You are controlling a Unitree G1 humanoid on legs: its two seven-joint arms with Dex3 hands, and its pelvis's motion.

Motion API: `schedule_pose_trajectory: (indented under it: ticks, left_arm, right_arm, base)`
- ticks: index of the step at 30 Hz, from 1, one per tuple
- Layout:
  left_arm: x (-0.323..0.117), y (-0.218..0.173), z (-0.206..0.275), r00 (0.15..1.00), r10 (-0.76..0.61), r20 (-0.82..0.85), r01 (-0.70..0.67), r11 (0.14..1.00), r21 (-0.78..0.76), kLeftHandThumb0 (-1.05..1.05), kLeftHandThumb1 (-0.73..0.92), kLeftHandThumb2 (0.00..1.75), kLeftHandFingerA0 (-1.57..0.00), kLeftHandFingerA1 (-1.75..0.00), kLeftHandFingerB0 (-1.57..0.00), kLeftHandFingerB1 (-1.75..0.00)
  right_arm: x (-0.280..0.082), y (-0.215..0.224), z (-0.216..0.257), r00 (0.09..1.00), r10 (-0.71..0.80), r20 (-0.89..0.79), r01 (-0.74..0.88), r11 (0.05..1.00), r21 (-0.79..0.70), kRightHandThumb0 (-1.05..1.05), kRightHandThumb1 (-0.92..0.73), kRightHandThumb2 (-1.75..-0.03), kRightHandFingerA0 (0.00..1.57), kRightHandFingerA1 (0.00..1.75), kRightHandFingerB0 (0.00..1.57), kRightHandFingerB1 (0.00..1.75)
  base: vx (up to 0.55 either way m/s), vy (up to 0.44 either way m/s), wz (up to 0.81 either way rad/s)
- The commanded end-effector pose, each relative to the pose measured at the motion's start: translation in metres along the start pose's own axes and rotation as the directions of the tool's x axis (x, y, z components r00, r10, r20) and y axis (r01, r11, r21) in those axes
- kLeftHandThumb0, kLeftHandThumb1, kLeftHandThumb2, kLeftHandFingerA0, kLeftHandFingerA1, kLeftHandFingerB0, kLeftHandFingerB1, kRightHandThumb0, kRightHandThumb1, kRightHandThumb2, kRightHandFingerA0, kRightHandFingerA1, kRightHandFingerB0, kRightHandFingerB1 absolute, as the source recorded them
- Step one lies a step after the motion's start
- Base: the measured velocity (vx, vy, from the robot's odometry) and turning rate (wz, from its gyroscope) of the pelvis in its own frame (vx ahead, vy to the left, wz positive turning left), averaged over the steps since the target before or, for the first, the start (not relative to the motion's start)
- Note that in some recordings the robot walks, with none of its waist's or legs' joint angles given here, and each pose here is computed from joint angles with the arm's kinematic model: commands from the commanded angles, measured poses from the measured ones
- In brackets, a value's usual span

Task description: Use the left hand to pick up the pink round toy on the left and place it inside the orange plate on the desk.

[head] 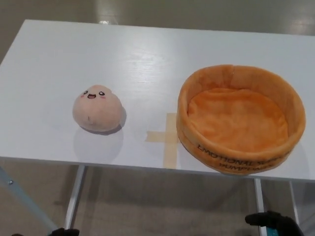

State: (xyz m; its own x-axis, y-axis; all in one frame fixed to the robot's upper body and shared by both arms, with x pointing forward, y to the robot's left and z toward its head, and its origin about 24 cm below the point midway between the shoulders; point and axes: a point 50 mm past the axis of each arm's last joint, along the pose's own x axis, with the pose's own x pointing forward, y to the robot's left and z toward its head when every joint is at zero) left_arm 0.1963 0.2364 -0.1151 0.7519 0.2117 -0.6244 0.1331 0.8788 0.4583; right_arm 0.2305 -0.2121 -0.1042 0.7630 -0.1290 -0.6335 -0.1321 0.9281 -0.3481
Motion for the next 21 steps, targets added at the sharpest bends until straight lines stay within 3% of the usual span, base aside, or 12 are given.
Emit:
schedule_pose_trajectory:
  ticks: [1, 8, 9, 11, 21]
  left_arm:
    - [-0.0061, -0.0018, -0.0083, 0.999, 0.012, 0.033, -0.012, 1.000, -0.011, -0.39, 0.50, 0.70, -0.32, -0.47, -0.33, -0.41]
    - [-0.0070, -0.0037, -0.0073, 0.998, 0.006, 0.057, -0.006, 1.000, -0.001, -0.40, 0.50, 0.68, -0.30, -0.45, -0.32, -0.39]
    - [-0.0070, -0.0037, -0.0069, 0.998, 0.005, 0.060, -0.005, 1.000, -0.003, -0.30, 0.54, 0.57, -0.31, -0.39, -0.33, -0.31]
    - [-0.0071, -0.0038, -0.0064, 0.998, -0.002, 0.066, 0.002, 1.000, -0.001, -0.38, 0.51, 0.66, -0.28, -0.43, -0.29, -0.36]
    - [-0.0130, -0.0042, -0.0109, 0.989, -0.088, 0.119, 0.080, 0.994, 0.069, -0.42, 0.49, 0.64, -0.18, -0.38, -0.18, -0.33]
  right_arm:
    - [-0.0058, 0.0016, -0.0117, 0.999, -0.042, 0.018, 0.042, 0.999, 0.008, -0.26, -0.57, -0.59, 0.49, 0.85, 0.42, 0.73]
    - [-0.0056, 0.0010, -0.0111, 0.998, -0.066, 0.019, 0.065, 0.998, 0.020, -0.28, -0.57, -0.56, 0.43, 0.82, 0.41, 0.73]
    - [-0.0054, 0.0010, -0.0107, 0.998, -0.065, 0.017, 0.064, 0.998, 0.025, -0.27, -0.58, -0.56, 0.42, 0.81, 0.40, 0.72]
    - [-0.0051, 0.0008, -0.0102, 0.998, -0.065, 0.016, 0.064, 0.998, 0.027, -0.26, -0.58, -0.57, 0.43, 0.82, 0.40, 0.71]
    - [-0.0060, -0.0013, -0.0124, 0.997, -0.075, 0.019, 0.075, 0.997, 0.003, -0.26, -0.57, -0.57, 0.49, 0.85, 0.43, 0.73]
  base:
    - [0.00, 0.000, 0.00]
    - [0.00, 0.000, 0.00]
    - [0.00, 0.000, 0.00]
    - [0.00, 0.000, 0.00]
    - [0.00, 0.000, 0.00]
